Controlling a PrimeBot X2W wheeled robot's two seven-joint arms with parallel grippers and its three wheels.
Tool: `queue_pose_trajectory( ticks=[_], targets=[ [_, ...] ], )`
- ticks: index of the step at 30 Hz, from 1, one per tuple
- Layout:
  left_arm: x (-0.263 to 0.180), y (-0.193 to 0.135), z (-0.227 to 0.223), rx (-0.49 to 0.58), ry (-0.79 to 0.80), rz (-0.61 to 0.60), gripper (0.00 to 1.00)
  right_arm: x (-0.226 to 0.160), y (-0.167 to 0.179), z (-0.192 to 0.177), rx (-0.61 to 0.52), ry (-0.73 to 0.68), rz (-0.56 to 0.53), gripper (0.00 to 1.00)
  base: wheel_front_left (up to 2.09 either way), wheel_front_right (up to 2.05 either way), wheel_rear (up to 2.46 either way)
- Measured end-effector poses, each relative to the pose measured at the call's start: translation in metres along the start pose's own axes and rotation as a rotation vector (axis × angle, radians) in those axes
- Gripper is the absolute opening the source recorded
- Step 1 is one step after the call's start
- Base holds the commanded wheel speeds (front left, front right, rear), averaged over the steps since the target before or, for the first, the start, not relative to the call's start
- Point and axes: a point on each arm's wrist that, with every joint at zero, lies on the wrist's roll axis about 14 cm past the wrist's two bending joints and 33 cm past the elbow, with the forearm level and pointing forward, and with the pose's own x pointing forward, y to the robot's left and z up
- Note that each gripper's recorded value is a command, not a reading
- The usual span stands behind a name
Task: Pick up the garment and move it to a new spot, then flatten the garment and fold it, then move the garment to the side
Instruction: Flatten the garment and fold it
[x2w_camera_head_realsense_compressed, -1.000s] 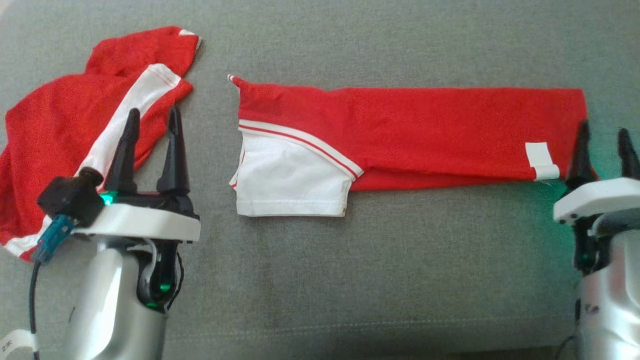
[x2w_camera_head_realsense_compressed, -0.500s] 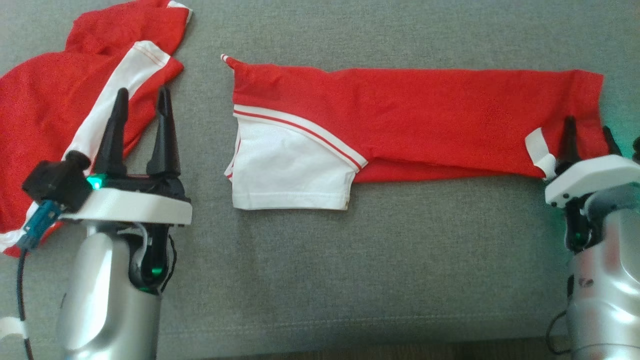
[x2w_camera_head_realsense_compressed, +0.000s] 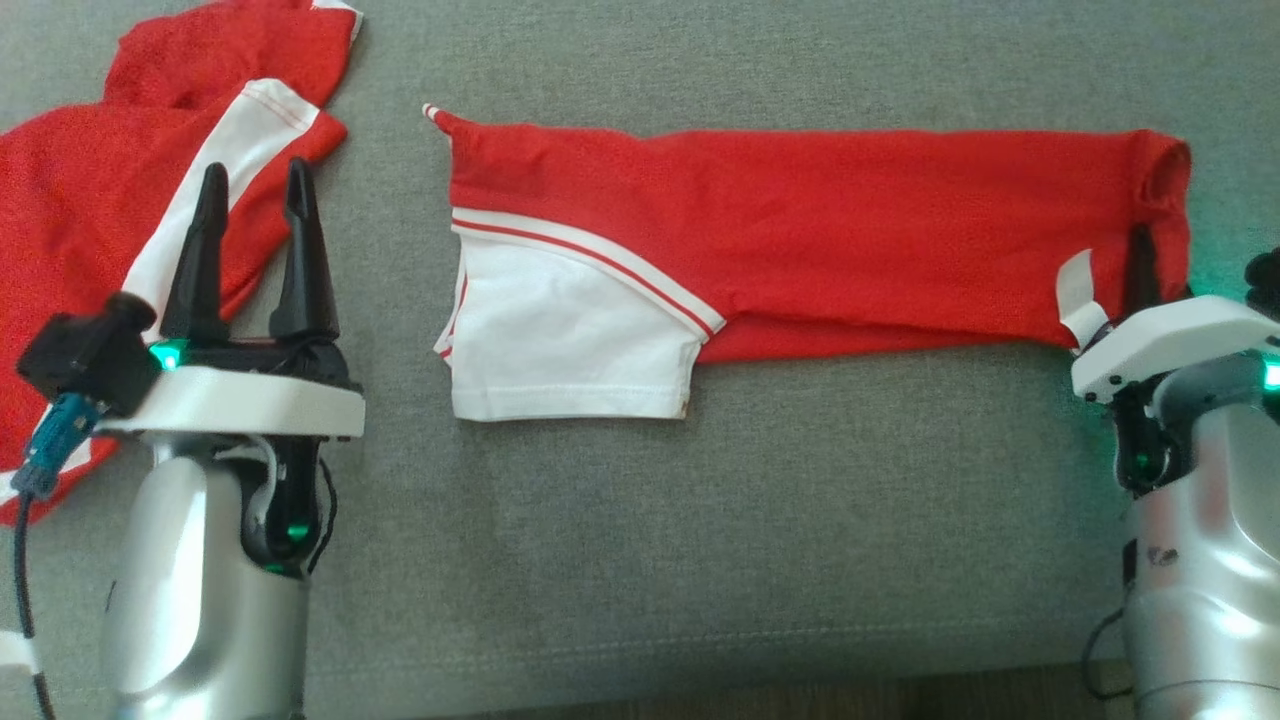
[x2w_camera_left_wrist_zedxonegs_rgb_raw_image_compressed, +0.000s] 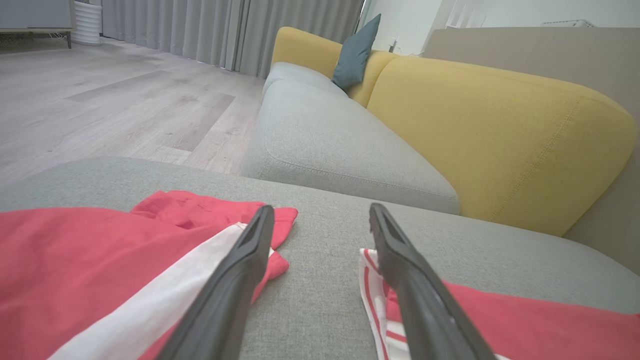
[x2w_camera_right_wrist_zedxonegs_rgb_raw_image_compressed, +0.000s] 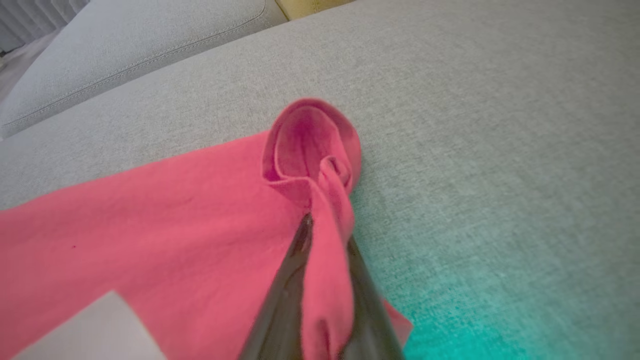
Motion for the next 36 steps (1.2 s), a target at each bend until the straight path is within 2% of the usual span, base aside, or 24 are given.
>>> queue_pose_trajectory(
  ticks=[5, 9, 14, 18, 25, 36],
  targets=[
    [0.0, -0.003, 0.002, 0.001, -0.005, -0.007, 1.0, -0.004, -0.011, 0.004, 0.009, -0.004, -0.035, 0.0, 0.0, 0.0, 0.0],
    [0.0, -0.006, 0.007, 0.001, -0.015, -0.013, 1.0, -0.012, -0.044, 0.016, -0.005, -0.032, -0.131, 0.0, 0.0, 0.0, 0.0],
    [-0.001, -0.009, 0.014, 0.001, -0.03, -0.02, 1.0, -0.031, -0.095, 0.05, -0.09, -0.116, -0.293, 0.0, 0.0, 0.0, 0.0],
    [-0.003, -0.012, 0.02, 0.0, -0.042, -0.024, 1.0, -0.039, -0.104, 0.072, -0.127, -0.164, -0.334, 0.0, 0.0, 0.0, 0.0],
    [-0.011, -0.017, 0.031, -0.004, -0.061, -0.028, 1.0, -0.04, -0.074, 0.096, -0.094, -0.223, -0.243, 0.0, 0.0, 0.0, 0.0],
    [-0.043, -0.017, 0.045, -0.028, -0.078, -0.005, 1.0, -0.056, 0.035, 0.134, 0.054, -0.292, 0.125, 0.0, 0.0, 0.0, 0.0]
  ],
)
